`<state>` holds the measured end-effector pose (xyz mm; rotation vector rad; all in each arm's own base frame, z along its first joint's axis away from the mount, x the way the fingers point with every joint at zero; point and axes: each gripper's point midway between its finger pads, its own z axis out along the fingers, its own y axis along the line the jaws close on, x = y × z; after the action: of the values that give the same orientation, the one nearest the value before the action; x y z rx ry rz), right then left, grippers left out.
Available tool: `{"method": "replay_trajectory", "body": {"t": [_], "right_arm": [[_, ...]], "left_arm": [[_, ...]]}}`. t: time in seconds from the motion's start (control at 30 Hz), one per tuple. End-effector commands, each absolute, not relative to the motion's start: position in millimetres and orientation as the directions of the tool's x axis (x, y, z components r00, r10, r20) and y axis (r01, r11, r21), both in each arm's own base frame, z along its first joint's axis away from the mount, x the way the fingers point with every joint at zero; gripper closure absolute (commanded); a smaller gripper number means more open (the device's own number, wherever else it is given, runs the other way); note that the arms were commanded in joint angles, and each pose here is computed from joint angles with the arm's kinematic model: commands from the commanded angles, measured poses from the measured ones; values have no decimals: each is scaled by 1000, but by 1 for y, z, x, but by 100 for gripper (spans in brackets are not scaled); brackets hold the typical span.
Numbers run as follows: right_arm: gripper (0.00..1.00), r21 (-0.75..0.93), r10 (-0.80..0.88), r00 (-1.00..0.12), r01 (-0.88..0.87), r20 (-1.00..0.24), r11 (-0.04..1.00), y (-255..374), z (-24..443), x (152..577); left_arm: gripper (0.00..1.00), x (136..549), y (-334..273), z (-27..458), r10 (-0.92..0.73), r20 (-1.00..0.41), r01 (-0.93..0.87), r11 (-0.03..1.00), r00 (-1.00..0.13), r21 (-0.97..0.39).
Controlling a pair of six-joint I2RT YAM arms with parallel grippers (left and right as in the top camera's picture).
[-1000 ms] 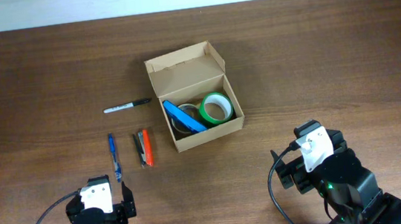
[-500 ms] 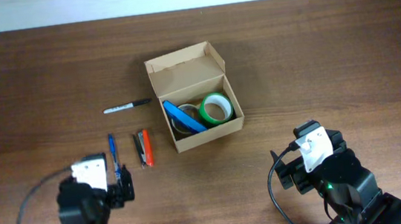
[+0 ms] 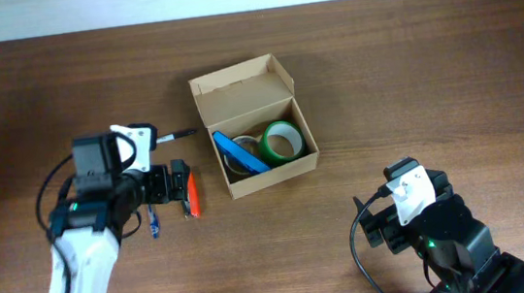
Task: Pack container
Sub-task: 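Move left gripper to the red stapler and grasp it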
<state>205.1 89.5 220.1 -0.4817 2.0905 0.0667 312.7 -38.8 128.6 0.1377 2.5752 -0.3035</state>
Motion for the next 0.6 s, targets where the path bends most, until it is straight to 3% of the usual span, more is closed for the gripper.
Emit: {"method": "replay_trajectory", "body": {"t": [0.0,0.33,0.57], "right_arm": [[1,-127,-294,-469,-355,-833,926,89,220,205],[1,-127,-294,-469,-355,-833,926,89,220,205],[1,-127,-294,-469,-355,-833,926,89,220,205]], "left_arm": [[0,317,-42,107,44,-452,157,963,-891,-217],[0,313,-62,79,119,-204,162,965,-972,-207],[1,308,-62,51,-24,-72,-11,983,-997,-184]]}}
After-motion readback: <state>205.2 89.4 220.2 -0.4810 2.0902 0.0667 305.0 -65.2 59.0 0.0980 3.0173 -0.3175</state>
